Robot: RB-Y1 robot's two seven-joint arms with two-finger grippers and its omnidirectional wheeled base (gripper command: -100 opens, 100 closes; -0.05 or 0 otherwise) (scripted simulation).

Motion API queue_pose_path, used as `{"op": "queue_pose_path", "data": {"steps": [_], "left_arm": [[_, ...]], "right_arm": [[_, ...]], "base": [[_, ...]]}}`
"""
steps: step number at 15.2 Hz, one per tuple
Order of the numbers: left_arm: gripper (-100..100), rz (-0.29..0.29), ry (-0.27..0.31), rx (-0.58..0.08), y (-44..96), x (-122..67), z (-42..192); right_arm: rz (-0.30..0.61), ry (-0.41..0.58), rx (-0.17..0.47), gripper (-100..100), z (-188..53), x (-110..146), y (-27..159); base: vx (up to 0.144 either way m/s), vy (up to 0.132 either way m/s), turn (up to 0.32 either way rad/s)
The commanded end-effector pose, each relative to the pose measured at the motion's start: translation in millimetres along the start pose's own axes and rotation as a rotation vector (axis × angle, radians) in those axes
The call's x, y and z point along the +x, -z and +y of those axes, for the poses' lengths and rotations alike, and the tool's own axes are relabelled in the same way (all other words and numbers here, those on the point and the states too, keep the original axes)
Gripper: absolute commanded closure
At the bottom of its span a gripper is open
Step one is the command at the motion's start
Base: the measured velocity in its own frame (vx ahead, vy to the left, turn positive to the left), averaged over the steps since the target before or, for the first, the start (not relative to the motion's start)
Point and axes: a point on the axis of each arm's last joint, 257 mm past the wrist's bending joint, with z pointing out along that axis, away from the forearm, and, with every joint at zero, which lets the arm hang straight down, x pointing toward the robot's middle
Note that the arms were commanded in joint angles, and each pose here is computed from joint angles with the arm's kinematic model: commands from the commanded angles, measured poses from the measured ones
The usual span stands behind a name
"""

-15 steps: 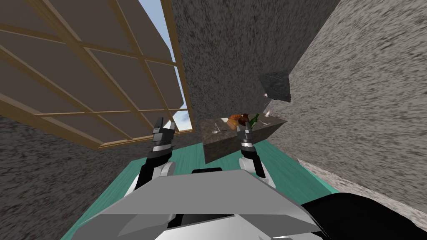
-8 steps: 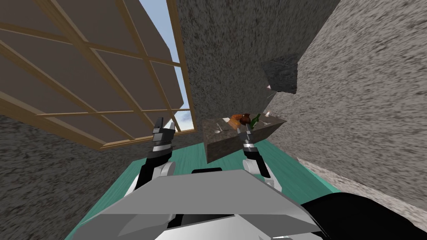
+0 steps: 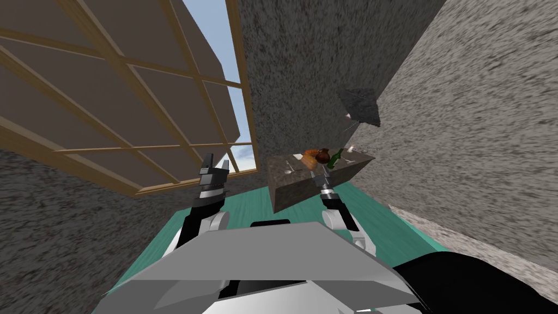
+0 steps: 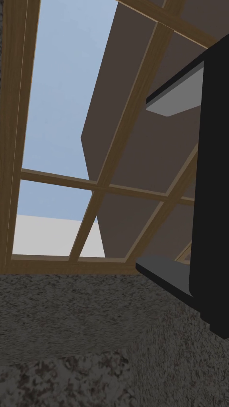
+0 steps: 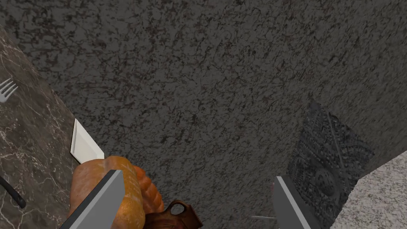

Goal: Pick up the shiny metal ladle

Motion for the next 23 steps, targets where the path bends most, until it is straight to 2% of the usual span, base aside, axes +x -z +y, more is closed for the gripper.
{"op": "queue_pose_path", "data": {"steps": [1,3,4,7,8,11,12,15,16,19,20,23], "left_arm": [[0,0.000,0.000,0.000,0.0,0.0,0],[0,0.000,0.000,0.000,0.0,0.0,0],[0,0.000,0.000,0.000,0.0,0.0,0],[0,0.000,0.000,0.000,0.0,0.0,0],[0,0.000,0.000,0.000,0.0,0.0,0],[0,0.000,0.000,0.000,0.0,0.0,0],[0,0.000,0.000,0.000,0.0,0.0,0],[0,0.000,0.000,0.000,0.0,0.0,0],[0,0.000,0.000,0.000,0.0,0.0,0],[0,0.000,0.000,0.000,0.0,0.0,0],[0,0.000,0.000,0.000,0.0,0.0,0],[0,0.000,0.000,0.000,0.0,0.0,0]], "right_arm": [[-0.026,-0.048,0.040,-100,-6,-16,4.6],[-0.026,-0.077,0.039,-100,-6,-16,4.6],[-0.064,-0.108,0.090,-100,-15,-36,9.5],[-0.066,-0.155,0.088,-100,-15,-36,9.5],[-0.109,-0.191,0.137,-100,-24,-58,15.4],[-0.113,-0.235,0.135,-100,-24,-58,15.4],[-0.161,-0.273,0.182,-100,-32,-80,22.5],[-0.166,-0.319,0.178,-100,-32,-80,22.5],[-0.217,-0.350,0.223,-100,-39,-102,30.5],[-0.225,-0.406,0.217,-100,-39,-102,30.5],[-0.280,-0.430,0.260,-100,-46,-124,39.5],[-0.289,-0.494,0.251,-100,-46,-124,39.5]], "base": [[-0.010,0.135,-0.009],[-0.001,0.086,-0.009],[0.005,0.095,0.003],[0.003,0.083,-0.008],[0.000,0.081,0.006],[0.004,0.087,-0.007],[0.004,0.092,0.011],[0.001,0.089,-0.005],[0.013,0.088,0.014],[0.019,0.088,-0.002],[0.020,0.076,0.017],[0.017,0.078,0.002]]}}
